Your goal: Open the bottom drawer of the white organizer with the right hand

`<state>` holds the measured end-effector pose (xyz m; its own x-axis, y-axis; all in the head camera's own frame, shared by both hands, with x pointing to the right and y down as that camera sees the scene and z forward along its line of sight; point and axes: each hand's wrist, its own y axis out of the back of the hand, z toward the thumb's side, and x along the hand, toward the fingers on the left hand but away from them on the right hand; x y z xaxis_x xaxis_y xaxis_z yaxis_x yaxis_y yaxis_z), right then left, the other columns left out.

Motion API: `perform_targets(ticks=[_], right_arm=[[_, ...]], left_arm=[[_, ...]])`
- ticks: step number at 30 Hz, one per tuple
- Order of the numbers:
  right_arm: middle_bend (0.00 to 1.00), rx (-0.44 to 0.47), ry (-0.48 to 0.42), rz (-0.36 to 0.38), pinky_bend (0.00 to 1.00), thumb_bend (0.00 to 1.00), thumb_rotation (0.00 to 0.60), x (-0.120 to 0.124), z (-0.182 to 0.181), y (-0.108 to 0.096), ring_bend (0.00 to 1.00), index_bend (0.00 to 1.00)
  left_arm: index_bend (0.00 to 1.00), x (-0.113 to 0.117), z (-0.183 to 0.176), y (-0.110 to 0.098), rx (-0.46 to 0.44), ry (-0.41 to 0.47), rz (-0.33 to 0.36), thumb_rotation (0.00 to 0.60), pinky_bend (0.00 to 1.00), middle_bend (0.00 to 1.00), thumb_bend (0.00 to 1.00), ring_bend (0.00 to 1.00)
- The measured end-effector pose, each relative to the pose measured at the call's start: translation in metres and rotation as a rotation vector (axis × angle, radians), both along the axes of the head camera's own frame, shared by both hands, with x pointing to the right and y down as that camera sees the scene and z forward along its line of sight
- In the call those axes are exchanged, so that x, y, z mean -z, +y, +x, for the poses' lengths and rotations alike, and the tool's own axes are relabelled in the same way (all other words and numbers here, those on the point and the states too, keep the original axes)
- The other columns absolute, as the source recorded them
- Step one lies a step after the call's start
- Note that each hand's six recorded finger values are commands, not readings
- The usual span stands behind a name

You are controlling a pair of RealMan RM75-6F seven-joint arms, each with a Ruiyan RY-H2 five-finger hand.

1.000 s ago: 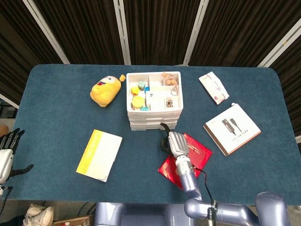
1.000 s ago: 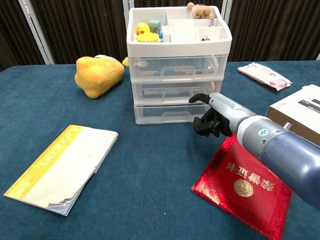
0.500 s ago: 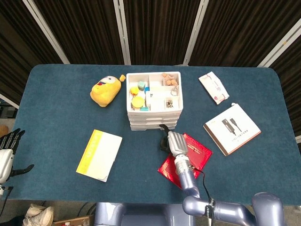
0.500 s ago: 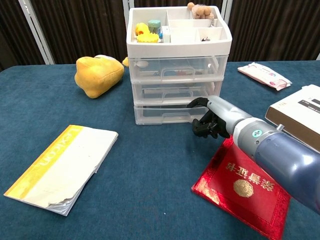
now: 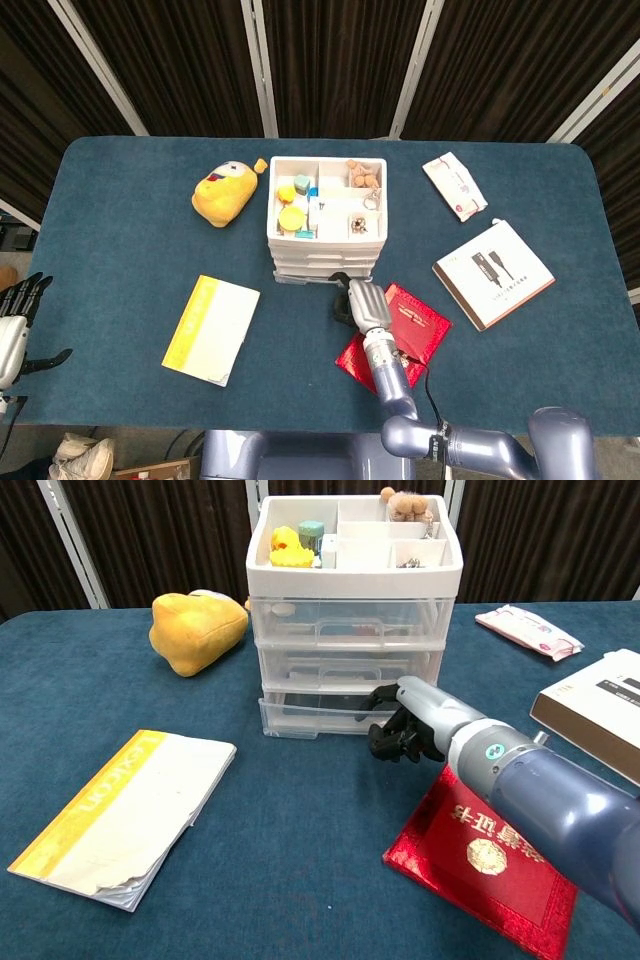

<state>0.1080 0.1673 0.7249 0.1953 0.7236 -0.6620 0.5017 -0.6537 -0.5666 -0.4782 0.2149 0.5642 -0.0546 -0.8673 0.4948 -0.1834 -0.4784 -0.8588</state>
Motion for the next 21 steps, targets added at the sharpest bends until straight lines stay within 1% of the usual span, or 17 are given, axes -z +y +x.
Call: perform_targets(ticks=[5,10,15,21], right_arm=[[0.78,0.027,0.008,-0.018,0.89,0.68,0.600,0.006,-0.001,0.009,0.78,0.47],[0.78,0.030,0.036,-0.039,0.89,0.68,0.600,0.009,0.009,0.018,0.78,0.47],[0.78,0.025,0.035,-0.055,0.89,0.68,0.600,0.013,0.016,0.026,0.78,0.47],[0.78,0.040,0.027,-0.069,0.89,0.68,0.600,0.020,0.019,0.040,0.78,0.47]], left_arm=[[0.03,0.000,0.001,0.001,-0.002,0.001,-0.002,0.600,0.02,0.00,0.04,0.00],[0.03,0.000,0.001,0.001,-0.003,0.000,-0.003,0.600,0.02,0.00,0.04,0.00],[0.03,0.000,0.002,0.001,-0.003,0.002,0.001,0.600,0.02,0.00,0.04,0.00],[0.03,0.000,0.003,0.001,-0.003,0.001,0.001,0.600,0.02,0.00,0.04,0.00]])
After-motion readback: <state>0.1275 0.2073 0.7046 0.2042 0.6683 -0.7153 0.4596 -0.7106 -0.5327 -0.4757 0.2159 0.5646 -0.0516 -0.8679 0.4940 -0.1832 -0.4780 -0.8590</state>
